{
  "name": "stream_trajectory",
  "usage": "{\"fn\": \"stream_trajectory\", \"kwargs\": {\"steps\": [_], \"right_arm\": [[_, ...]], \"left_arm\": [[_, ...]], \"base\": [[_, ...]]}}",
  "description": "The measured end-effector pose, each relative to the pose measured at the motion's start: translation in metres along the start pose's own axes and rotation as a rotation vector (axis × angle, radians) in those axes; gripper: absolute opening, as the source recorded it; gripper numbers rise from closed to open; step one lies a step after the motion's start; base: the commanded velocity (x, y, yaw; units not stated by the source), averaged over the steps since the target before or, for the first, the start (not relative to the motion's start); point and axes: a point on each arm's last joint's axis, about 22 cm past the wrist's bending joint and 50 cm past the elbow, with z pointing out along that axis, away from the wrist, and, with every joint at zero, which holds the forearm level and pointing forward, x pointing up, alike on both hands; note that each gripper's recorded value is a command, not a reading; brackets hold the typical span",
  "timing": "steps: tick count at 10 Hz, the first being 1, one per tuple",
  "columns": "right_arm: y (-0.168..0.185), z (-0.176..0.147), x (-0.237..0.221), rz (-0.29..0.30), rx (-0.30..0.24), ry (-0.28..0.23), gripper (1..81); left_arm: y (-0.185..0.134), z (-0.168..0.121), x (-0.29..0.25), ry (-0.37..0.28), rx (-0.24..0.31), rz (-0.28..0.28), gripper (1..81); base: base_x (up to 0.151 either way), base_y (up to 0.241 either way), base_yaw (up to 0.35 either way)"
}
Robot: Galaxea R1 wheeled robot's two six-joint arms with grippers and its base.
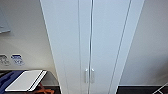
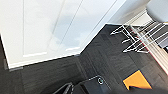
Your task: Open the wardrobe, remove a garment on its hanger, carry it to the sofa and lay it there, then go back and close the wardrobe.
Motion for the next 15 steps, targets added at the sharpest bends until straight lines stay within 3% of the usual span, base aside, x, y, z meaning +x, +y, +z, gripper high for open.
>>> {"fn": "stream_trajectory", "kwargs": {"steps": [4,7,10,12,15], "right_arm": [[-0.031,0.002,0.108,-0.16,0.016,0.061,81.1],[-0.043,0.01,0.163,-0.227,-0.006,0.073,81.1],[-0.079,0.033,0.222,-0.282,0.017,0.098,81.1],[-0.096,0.056,0.249,-0.301,0.022,0.098,81.1],[-0.097,0.082,0.282,-0.316,-0.02,0.099,81.1]], "left_arm": [[-0.002,-0.012,0.121,0.092,-0.007,0.158,81.1],[-0.001,-0.014,0.176,0.109,-0.004,0.215,81.1],[0.01,0.003,0.247,0.141,-0.02,0.245,81.1],[0.009,0.024,0.263,0.116,-0.02,0.243,81.1],[0.017,0.05,0.29,0.108,-0.028,0.242,81.1]], "base": [[0.0,0.0,0.0],[0.0,0.0,0.0],[0.0,0.0,0.0],[0.0,0.0,0.0],[0.0,0.0,0.0]]}}
